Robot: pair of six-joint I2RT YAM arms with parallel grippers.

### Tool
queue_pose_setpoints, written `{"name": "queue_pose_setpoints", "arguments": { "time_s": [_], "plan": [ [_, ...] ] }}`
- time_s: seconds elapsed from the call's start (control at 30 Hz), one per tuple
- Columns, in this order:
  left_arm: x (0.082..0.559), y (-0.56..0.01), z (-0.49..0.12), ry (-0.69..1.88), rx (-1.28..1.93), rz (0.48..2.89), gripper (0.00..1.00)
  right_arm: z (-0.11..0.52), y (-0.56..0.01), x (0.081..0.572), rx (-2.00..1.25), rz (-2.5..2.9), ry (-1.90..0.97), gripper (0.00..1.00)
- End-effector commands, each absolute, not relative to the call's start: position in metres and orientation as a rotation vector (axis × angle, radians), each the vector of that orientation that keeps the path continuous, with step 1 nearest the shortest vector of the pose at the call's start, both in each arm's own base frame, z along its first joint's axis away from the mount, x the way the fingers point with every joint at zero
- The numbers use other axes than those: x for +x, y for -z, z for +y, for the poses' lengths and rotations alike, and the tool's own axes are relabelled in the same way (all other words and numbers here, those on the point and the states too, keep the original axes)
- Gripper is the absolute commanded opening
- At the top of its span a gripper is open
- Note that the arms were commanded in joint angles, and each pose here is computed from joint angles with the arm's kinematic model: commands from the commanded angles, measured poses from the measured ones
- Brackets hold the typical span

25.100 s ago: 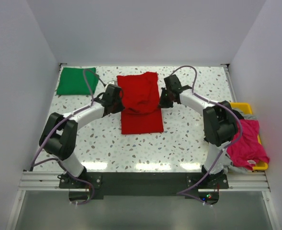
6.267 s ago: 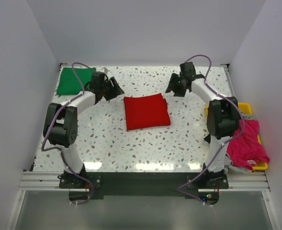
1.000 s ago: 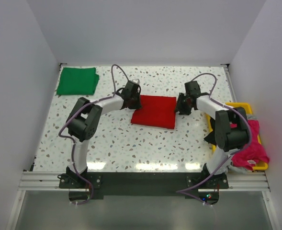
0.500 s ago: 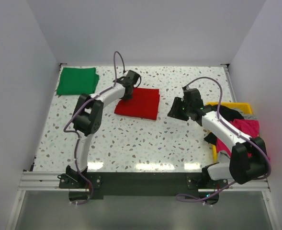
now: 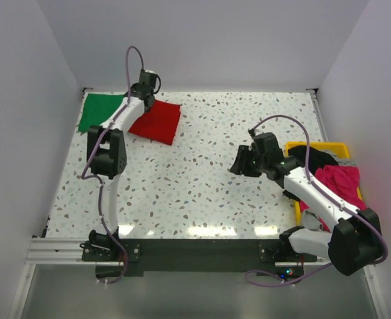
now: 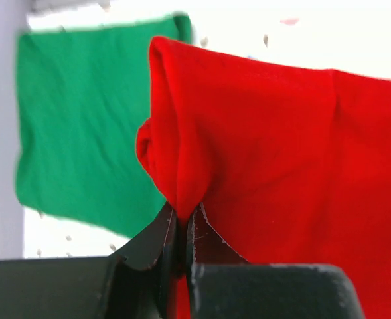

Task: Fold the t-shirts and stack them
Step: Neatly place the folded tshirt to the corner

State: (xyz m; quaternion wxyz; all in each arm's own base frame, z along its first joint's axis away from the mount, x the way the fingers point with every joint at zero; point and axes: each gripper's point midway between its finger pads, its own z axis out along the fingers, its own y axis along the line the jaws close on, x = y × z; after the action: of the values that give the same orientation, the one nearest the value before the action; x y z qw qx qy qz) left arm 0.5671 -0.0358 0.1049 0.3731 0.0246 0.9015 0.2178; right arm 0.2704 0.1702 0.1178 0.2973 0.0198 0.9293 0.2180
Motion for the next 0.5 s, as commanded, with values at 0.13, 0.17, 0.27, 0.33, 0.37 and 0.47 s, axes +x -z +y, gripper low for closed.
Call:
{"name": "queue_pose_setpoints", "arguments": {
  "time_s": [0.13,0.17,0.27,0.33,0.37,0.47],
  "plan": [
    [0.625,-0.169,0.005,-0.659,0.108,2.110,0.00,0.171,-0.116,0.264,0.003,2.482,-0.576,0.47],
    [0.628,-0.176,0.010,-0.661,0.099,2.093,0.00,0.172,-0.115,0.265,0.002,2.489,-0.577,0.47],
    [0.631,-0.193,0.030,-0.678,0.086,2.058,0.00,0.172,-0.109,0.268,0.004,2.510,-0.562,0.47],
    [0.632,-0.201,0.042,-0.680,0.083,2.041,0.00,0.172,-0.107,0.269,0.004,2.516,-0.554,0.47],
    [0.632,-0.206,0.045,-0.682,0.079,2.033,0.00,0.172,-0.105,0.270,0.007,2.520,-0.552,0.47],
    [0.633,-0.218,0.053,-0.697,0.084,2.021,0.00,0.172,-0.102,0.271,0.009,2.530,-0.541,0.47]
  ]
}}
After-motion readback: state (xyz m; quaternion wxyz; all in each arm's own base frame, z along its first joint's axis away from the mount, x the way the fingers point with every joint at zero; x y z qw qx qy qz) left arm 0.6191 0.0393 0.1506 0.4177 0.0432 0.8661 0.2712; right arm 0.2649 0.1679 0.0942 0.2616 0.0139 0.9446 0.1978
